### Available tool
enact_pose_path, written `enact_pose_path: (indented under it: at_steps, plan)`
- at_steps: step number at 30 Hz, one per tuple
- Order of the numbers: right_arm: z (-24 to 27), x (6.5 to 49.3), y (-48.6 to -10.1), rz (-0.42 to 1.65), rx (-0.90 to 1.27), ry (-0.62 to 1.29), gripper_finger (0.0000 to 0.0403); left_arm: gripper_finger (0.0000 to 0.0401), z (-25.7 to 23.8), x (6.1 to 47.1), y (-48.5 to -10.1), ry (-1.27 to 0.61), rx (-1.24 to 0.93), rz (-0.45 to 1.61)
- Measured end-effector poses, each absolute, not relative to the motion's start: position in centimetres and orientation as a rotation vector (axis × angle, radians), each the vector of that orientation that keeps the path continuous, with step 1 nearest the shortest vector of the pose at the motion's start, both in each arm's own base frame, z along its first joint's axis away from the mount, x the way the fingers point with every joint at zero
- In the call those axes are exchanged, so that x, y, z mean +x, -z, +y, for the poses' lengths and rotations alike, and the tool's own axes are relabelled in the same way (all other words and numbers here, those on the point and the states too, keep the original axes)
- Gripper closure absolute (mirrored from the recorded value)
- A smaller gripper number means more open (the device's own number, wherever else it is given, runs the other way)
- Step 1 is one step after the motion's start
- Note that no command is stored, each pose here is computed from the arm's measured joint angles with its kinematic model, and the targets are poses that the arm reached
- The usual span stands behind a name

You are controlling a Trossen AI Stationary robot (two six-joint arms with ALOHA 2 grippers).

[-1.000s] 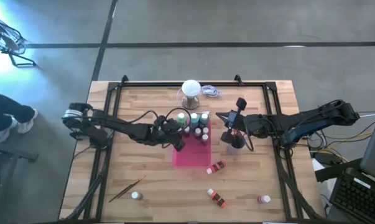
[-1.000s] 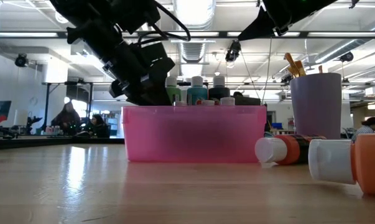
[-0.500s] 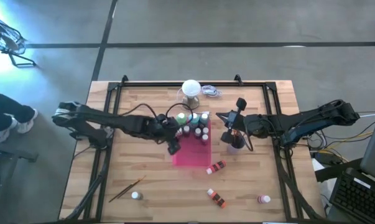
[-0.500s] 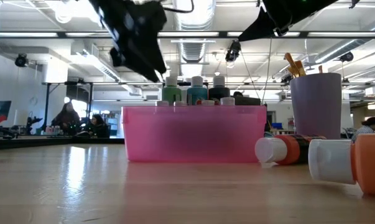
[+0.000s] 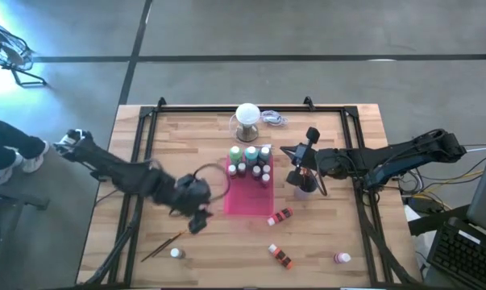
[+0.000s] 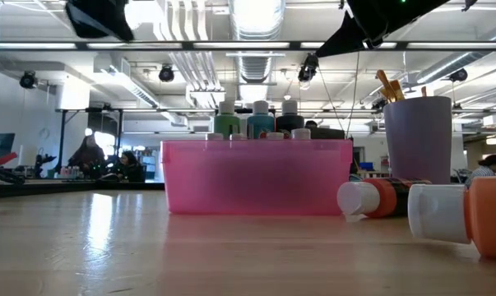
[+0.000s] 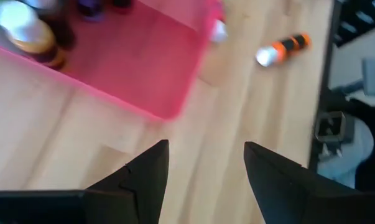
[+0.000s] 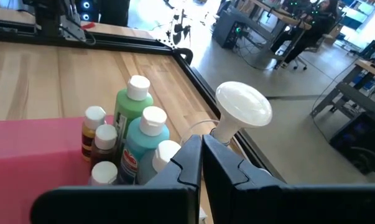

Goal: Pick & Place Paint Supplies
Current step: Put the small gray paint bottle into the red bin

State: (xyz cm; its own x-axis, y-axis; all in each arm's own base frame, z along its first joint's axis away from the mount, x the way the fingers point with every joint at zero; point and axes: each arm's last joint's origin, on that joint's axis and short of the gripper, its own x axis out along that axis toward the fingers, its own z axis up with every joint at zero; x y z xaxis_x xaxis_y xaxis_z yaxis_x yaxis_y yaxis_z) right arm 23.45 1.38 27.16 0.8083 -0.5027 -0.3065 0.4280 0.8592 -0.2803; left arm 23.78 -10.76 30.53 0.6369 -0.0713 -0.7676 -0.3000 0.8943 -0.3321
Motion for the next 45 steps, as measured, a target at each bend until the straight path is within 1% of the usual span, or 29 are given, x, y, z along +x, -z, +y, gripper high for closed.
enact_pose_path:
  at_steps: [6, 10, 14, 20, 26, 31, 34, 38, 41, 45]
  plan:
    - [1.4, 23.4, -27.2, 0.378, -0.183, 0.505, 0.0394, 0.0189, -15.7, 21.4, -29.9, -0.012, -0.403, 0.929]
    - [1.4, 23.4, -27.2, 0.376, -0.177, 0.506, 0.0394, 0.0199, -18.2, 19.5, -29.4, 0.023, -0.423, 0.976]
    - [1.4, 23.3, -26.8, 0.395, -0.130, 0.510, 0.0394, 0.0225, -20.0, 17.7, -28.6, -0.032, -0.452, 1.009]
    - [1.3, 22.7, -25.5, 0.475, -0.046, 0.538, 0.0394, 0.0266, -23.0, 14.8, -26.9, -0.106, -0.550, 1.060]
    - [1.4, 22.5, -24.3, 0.505, 0.009, 0.503, 0.0394, 0.0281, -26.0, 12.5, -24.3, -0.202, -0.616, 1.088]
    - [1.5, 22.4, -23.8, 0.520, 0.053, 0.467, 0.0394, 0.0282, -27.3, 12.3, -22.0, -0.278, -0.591, 1.086]
    - [1.5, 22.3, -23.4, 0.524, 0.071, 0.472, 0.0394, 0.0282, -27.8, 12.6, -20.5, -0.317, -0.548, 1.067]
    - [1.5, 22.2, -23.2, 0.532, 0.070, 0.473, 0.0394, 0.0276, -27.7, 13.7, -19.3, -0.390, -0.560, 1.065]
    - [1.5, 22.2, -23.2, 0.524, 0.078, 0.474, 0.0394, 0.0263, -27.7, 14.3, -18.7, -0.407, -0.540, 1.076]
    - [1.5, 22.4, -23.4, 0.501, 0.083, 0.471, 0.0394, 0.0231, -27.4, 14.9, -18.6, -0.397, -0.479, 1.033]
